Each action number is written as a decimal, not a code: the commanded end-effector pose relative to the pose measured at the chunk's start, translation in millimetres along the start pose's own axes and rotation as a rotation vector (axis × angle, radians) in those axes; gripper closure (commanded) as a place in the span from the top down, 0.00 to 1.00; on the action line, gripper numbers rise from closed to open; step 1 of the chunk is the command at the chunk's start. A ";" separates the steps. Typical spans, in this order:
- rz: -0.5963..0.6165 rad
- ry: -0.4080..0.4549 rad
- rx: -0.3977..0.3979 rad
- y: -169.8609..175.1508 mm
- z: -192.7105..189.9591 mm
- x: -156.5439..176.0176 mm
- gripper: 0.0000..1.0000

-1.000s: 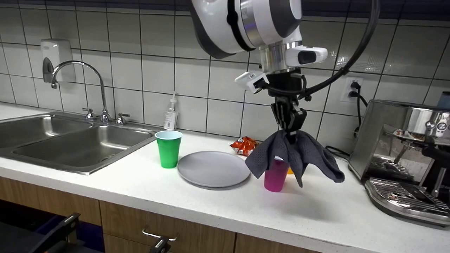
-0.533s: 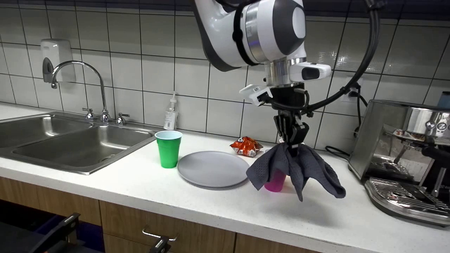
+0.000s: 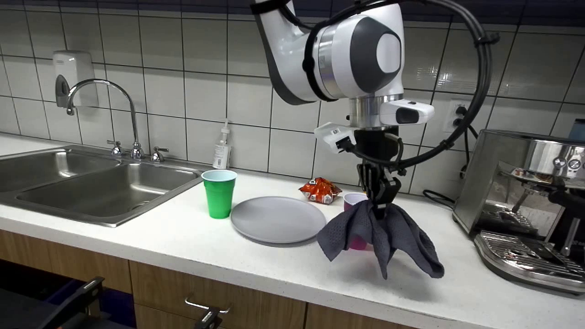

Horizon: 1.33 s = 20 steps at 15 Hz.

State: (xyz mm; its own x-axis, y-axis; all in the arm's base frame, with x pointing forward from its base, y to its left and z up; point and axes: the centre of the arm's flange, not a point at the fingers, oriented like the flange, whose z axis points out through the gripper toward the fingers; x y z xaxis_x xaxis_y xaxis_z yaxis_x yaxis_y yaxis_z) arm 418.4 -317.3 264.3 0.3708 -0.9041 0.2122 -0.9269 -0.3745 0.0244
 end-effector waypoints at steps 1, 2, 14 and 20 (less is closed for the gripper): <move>-0.006 -0.006 0.008 6.0 10.1 12.0 0.03; -0.007 -0.011 0.006 8.2 12.7 12.5 0.03; 0.001 -0.059 -0.009 17.9 42.1 13.1 0.03; 0.011 -0.064 -0.014 19.0 48.7 13.4 0.03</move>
State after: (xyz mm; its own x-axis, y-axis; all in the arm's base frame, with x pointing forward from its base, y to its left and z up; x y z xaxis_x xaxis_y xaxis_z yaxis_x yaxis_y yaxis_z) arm 404.3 -339.0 220.5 0.3544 -0.9246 0.1395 -0.9351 -0.3516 0.0454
